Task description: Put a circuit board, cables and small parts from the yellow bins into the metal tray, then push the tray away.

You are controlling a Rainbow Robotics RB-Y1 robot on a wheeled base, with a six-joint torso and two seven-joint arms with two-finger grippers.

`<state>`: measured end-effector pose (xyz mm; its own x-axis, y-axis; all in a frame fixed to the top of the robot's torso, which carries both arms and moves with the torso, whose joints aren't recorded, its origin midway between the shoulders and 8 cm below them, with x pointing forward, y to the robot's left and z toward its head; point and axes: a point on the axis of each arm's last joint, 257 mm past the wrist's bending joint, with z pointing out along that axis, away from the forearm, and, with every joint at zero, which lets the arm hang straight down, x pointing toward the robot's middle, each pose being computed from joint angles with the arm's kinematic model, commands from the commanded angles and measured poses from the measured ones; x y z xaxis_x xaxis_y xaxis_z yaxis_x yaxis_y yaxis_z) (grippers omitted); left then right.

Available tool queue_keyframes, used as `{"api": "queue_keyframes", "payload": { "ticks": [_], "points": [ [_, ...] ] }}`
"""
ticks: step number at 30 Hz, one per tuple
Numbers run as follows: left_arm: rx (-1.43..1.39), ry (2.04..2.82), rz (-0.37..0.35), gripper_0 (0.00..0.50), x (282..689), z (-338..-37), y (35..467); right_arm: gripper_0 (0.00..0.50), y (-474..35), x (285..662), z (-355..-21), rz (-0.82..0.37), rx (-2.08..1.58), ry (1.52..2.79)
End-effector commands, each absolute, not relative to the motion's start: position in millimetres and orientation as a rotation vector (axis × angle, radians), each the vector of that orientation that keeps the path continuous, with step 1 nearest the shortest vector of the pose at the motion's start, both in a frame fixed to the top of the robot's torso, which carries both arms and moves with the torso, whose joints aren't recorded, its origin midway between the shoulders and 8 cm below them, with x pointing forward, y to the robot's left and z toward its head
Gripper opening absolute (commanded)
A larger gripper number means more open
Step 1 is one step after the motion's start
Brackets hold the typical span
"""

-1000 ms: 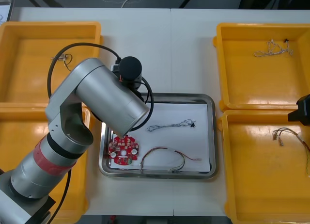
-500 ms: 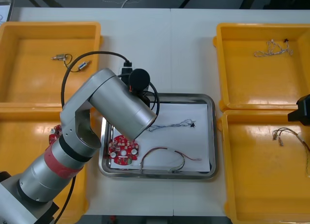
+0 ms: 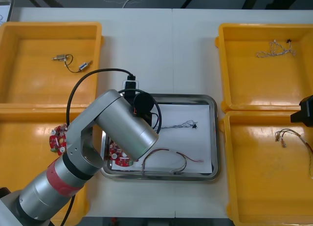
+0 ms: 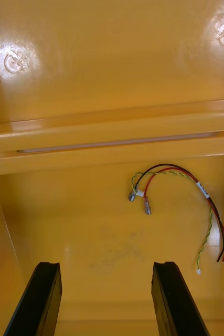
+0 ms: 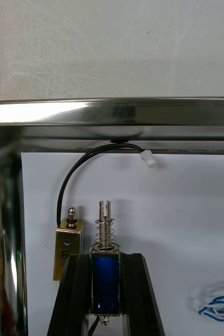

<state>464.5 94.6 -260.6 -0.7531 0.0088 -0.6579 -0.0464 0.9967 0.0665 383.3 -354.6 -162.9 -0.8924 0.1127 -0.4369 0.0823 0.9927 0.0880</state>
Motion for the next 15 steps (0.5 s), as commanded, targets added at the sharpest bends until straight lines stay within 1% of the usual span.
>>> {"api": "queue_keyframes", "payload": {
  "ticks": [1, 9, 11, 12, 13, 14, 15],
  "points": [
    [0.141, 2.415, 0.110, 0.000, 455.9, -263.2, 72.7, 0.500, -372.0, 380.6, -151.6, 0.057, 0.217, 2.658],
    [0.144, 2.413, 0.121, 0.000, 454.2, -265.5, 73.2, 0.500, -372.0, 380.6, -151.6, 0.057, 0.217, 2.658],
    [0.143, 2.412, 0.121, 0.010, 454.2, -265.8, 73.4, 0.500, -372.0, 380.6, -151.6, 0.057, 0.217, 2.658],
    [0.140, 2.411, 0.121, 0.098, 453.9, -265.7, 73.6, 0.500, -372.0, 380.6, -151.6, 0.057, 0.217, 2.658],
    [0.138, 2.412, 0.120, 0.128, 454.0, -265.6, 73.2, 0.500, -372.0, 380.6, -151.6, 0.057, 0.217, 2.658],
    [0.138, 2.413, 0.121, 0.175, 453.7, -265.9, 73.9, 0.500, -372.0, 380.6, -151.6, 0.057, 0.217, 2.658],
    [0.136, 2.413, 0.120, 0.192, 453.7, -265.9, 73.9, 0.500, -372.0, 380.6, -151.6, 0.057, 0.217, 2.658]
  ]
}}
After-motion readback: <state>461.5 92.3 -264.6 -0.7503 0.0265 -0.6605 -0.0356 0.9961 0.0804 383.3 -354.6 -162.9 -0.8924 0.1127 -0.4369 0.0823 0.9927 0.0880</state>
